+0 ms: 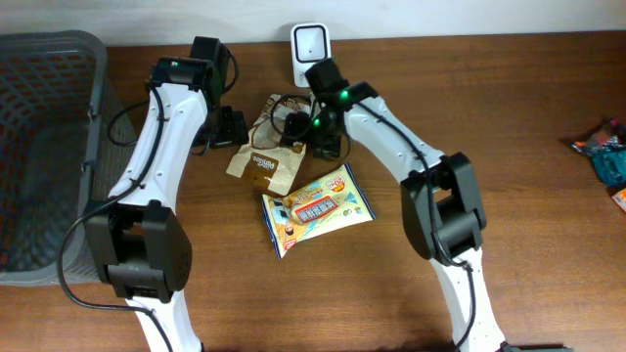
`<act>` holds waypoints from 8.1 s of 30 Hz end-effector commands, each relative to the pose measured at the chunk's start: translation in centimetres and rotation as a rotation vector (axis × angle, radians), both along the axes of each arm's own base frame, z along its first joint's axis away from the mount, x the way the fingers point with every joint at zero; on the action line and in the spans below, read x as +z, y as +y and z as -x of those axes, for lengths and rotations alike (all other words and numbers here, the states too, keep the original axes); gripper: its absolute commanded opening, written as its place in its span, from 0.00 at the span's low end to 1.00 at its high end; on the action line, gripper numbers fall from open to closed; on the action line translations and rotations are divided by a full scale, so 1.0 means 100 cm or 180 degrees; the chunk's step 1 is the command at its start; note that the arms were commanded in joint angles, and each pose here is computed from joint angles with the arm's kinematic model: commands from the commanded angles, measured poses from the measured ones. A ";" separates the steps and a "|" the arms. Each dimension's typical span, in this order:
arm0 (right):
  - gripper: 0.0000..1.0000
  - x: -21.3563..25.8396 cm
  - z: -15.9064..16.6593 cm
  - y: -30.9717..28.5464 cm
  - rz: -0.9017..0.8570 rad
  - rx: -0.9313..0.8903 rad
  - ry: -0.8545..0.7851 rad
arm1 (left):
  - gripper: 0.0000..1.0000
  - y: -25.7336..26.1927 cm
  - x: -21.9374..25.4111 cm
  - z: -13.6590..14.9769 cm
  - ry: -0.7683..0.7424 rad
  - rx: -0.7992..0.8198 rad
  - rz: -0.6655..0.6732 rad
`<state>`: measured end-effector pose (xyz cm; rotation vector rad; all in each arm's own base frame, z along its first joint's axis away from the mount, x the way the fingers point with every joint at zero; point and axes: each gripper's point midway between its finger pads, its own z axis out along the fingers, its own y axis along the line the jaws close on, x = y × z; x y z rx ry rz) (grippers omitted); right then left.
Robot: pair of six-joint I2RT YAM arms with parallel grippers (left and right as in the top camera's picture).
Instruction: Scan the item barcode
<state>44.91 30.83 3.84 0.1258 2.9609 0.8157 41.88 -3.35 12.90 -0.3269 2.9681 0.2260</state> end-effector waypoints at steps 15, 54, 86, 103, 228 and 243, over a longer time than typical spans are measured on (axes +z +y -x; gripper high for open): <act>0.04 0.010 -0.027 -0.072 0.0600 -0.0157 -0.0153 | 0.99 0.000 -0.001 0.000 -0.0002 0.0054 0.0016; 0.95 0.033 0.069 -0.160 0.0986 0.0536 0.0577 | 0.99 -0.040 -0.001 -0.013 -0.0134 0.0062 0.0756; 0.04 -0.059 0.086 -0.145 0.0397 0.0169 0.0671 | 0.00 -0.110 -0.134 0.059 0.0343 -0.0475 0.0786; 0.04 0.028 0.079 -0.101 -0.0060 0.0539 0.0545 | 0.00 -0.129 -0.084 0.039 0.0457 -0.0511 0.0970; 0.04 -0.030 0.015 -0.138 0.0552 0.0031 0.0254 | 0.00 -0.180 -0.117 -0.027 0.0361 -0.0838 0.1151; 0.99 0.044 0.000 -0.198 0.0942 0.0039 0.0101 | 0.88 -0.085 -0.037 -0.051 0.0044 -0.0297 0.0236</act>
